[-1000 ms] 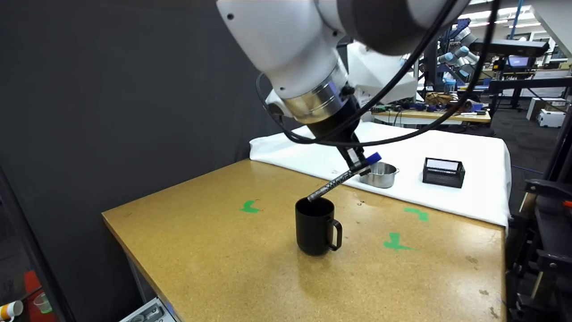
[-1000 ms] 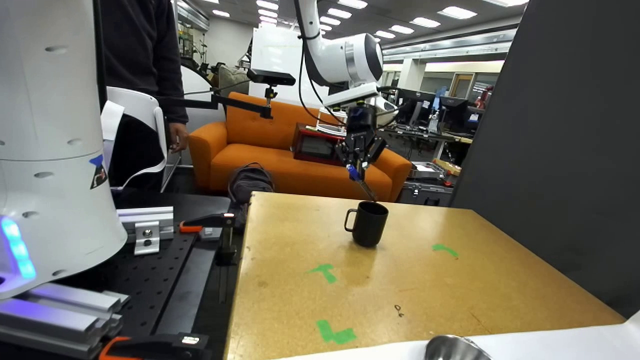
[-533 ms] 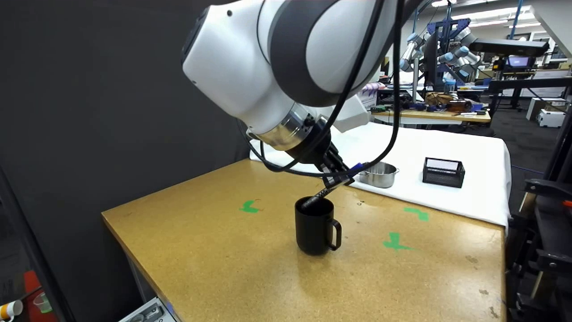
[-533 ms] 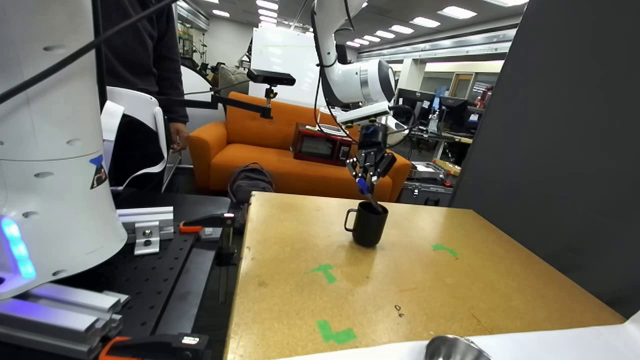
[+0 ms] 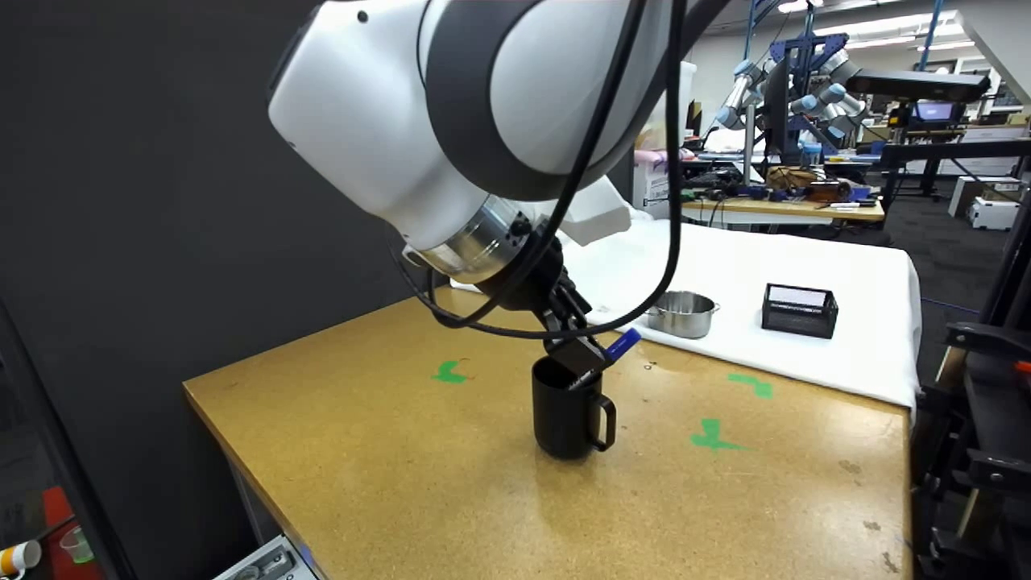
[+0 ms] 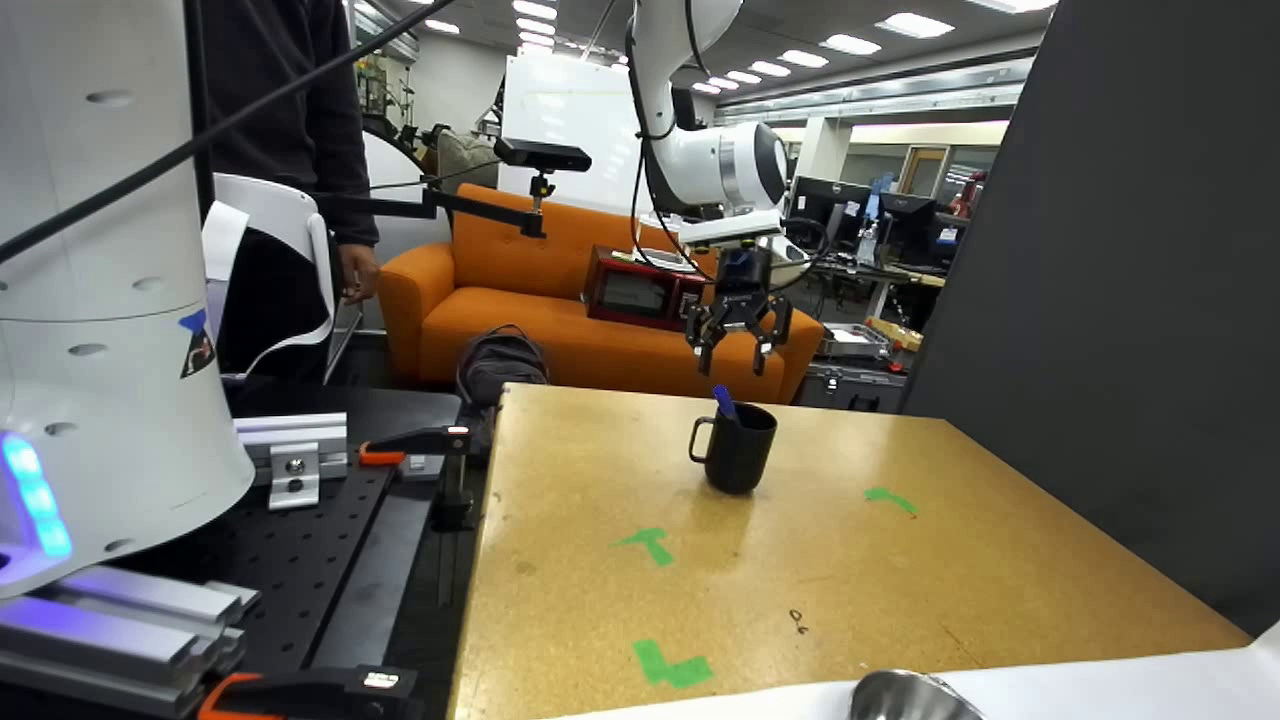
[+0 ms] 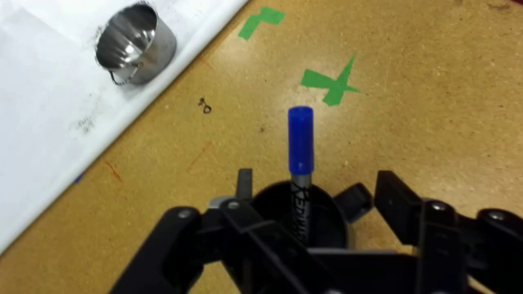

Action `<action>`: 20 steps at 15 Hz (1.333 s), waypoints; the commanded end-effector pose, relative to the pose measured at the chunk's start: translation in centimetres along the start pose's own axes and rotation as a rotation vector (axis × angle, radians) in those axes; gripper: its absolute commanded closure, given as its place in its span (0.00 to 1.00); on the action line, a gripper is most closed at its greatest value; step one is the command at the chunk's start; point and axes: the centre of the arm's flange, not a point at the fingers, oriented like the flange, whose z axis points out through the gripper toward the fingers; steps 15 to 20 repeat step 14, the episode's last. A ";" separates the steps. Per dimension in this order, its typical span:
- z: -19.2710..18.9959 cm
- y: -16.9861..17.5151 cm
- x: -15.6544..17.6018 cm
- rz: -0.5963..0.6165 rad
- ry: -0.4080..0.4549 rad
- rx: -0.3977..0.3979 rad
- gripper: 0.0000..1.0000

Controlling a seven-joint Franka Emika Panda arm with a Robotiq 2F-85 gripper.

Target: Put the marker in the mug

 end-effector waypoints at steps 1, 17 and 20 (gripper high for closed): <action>-2.0 -0.2 -0.8 -0.098 0.150 0.093 0.00; -4.3 2.6 -10.5 -0.159 0.712 0.313 0.00; -4.3 2.6 -10.5 -0.159 0.712 0.313 0.00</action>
